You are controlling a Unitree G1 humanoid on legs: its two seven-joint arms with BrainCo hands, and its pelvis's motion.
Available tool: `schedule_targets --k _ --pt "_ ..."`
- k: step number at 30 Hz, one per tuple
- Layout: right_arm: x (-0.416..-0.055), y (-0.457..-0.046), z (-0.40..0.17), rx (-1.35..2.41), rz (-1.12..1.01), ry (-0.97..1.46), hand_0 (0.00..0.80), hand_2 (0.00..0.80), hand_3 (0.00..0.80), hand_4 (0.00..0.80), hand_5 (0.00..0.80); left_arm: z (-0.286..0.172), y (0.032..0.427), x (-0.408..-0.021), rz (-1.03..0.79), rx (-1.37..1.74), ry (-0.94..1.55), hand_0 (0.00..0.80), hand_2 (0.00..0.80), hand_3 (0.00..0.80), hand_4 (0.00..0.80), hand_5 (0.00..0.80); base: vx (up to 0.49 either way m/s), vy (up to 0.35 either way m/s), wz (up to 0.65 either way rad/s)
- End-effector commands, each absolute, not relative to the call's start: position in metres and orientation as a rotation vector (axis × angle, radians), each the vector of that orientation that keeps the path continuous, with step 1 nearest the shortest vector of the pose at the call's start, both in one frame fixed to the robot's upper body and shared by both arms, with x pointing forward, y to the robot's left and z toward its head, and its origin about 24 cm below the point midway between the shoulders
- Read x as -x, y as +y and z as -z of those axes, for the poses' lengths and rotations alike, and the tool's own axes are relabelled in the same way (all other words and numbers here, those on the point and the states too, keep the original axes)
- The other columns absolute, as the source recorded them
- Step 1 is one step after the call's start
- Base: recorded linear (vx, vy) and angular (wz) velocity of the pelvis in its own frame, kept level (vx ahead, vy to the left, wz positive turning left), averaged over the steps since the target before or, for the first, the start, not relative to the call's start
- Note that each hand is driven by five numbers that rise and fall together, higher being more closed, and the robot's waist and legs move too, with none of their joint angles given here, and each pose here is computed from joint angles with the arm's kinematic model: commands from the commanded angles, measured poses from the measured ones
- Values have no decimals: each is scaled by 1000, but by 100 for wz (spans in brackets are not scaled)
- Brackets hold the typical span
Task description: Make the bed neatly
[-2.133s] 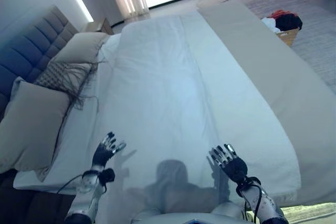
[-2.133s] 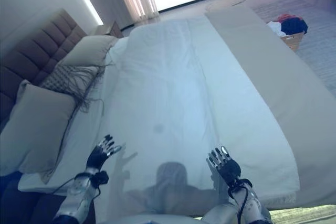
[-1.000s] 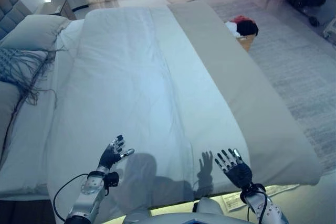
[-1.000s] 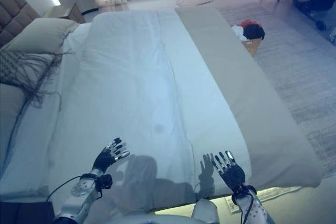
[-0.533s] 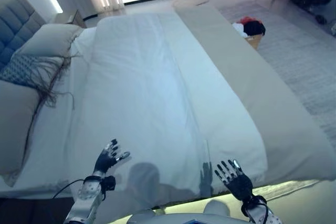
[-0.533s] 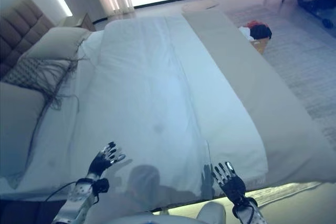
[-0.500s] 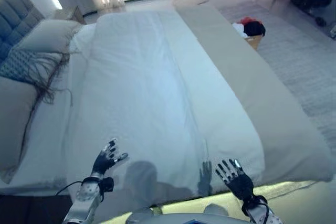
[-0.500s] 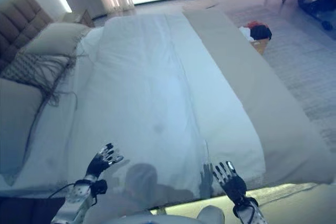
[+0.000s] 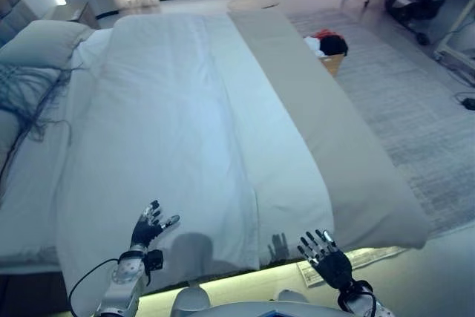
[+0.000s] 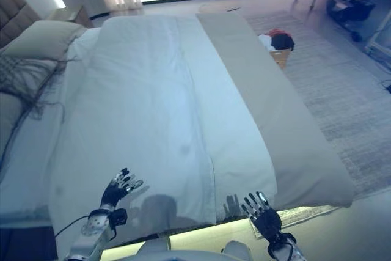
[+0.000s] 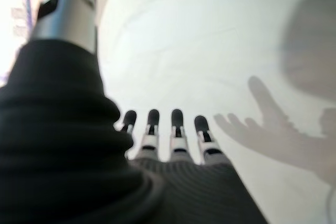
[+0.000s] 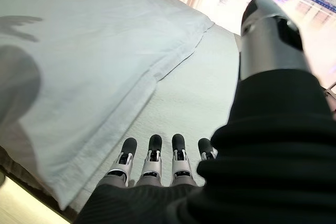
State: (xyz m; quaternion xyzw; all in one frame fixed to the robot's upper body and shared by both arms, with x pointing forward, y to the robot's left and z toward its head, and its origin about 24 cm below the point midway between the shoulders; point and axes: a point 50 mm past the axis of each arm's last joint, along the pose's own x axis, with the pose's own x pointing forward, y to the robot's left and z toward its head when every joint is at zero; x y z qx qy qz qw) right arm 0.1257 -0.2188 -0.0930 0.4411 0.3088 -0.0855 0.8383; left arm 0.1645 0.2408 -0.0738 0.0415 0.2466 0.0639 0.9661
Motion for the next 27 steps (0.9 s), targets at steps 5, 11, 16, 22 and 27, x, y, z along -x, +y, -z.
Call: schedule_targets --k 5,11,16,22,27 --pt "-157 -242 64 -955 211 478 0 0 0 0 0 43 241 -184 -61 -126 300 0 0 0 0 0 59 409 20" --pt "-162 -254 58 -905 254 444 0 0 0 0 0 31 227 -208 1 -174 202 0 0 0 0 0 58 600 31" --pt "-162 -226 67 -990 154 492 0 0 0 0 0 15 252 -205 -73 -194 175 0 0 0 0 0 81 299 -2" --pt "-164 -199 75 -995 81 490 0 0 0 0 0 4 269 -216 -155 -301 134 0 0 0 0 0 23 -78 -44" --pt "-168 -202 74 -996 102 482 0 0 0 0 0 7 283 -209 -246 -363 174 0 0 0 0 0 4 -123 1"
